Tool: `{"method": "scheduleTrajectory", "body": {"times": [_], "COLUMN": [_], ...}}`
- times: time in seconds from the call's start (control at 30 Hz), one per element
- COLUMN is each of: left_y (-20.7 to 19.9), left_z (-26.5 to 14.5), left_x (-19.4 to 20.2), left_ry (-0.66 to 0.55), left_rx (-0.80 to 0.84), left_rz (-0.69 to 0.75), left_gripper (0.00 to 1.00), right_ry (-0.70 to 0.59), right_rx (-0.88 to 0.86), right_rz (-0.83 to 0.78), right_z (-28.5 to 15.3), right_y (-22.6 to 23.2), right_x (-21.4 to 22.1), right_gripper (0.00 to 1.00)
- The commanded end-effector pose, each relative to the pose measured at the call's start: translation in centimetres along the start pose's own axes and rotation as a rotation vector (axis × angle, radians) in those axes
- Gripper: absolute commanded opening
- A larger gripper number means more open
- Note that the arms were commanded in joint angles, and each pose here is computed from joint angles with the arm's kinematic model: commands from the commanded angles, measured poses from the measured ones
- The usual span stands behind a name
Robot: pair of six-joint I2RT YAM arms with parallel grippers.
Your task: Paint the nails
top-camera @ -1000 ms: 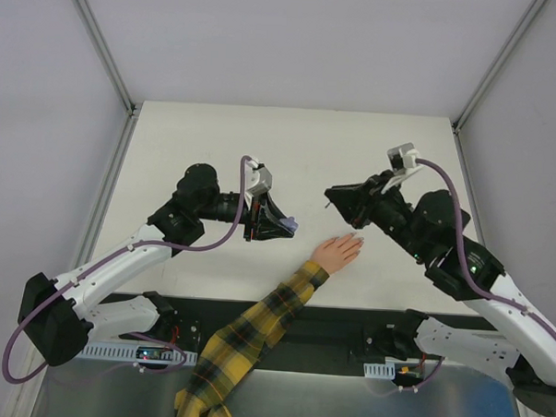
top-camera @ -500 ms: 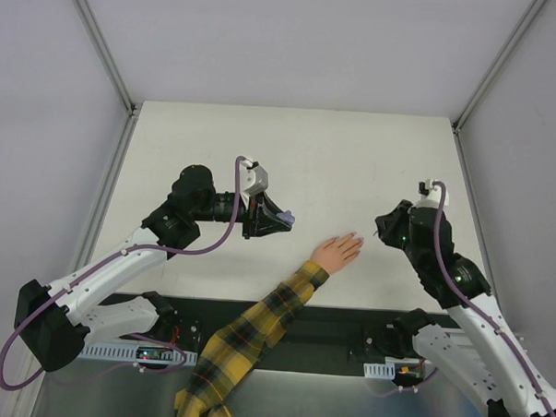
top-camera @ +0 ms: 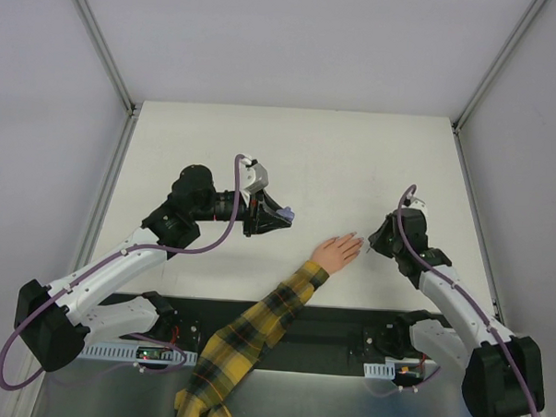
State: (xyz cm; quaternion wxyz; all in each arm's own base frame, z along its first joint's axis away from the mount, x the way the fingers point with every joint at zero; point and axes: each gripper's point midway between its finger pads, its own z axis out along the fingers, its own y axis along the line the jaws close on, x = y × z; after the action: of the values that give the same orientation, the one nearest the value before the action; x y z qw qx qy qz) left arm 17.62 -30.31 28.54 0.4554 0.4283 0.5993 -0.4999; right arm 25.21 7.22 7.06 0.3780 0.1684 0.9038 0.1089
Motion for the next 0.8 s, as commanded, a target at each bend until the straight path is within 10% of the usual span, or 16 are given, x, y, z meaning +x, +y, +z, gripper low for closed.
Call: {"method": "scheduleTrajectory", "body": {"times": [0.0,0.77], "left_y": [-0.4,0.1], "left_z": [0.2,0.8], "left_x": [-2.2,-1.6], "left_ry": [-0.059,-0.037], "left_rx": [0.009,0.026], "left_rz": [0.047,0.017], "left_gripper": [0.0,0.0], "right_ry": [-0.074,-0.028], "right_rx": [-0.149,-0.14], "right_rz": [-0.048,-0.08], "right_z": [1.0,3.0], "right_y": [3.4,2.3], "right_x": [-2.6,0.0], "right_gripper": [0.01,0.01]}}
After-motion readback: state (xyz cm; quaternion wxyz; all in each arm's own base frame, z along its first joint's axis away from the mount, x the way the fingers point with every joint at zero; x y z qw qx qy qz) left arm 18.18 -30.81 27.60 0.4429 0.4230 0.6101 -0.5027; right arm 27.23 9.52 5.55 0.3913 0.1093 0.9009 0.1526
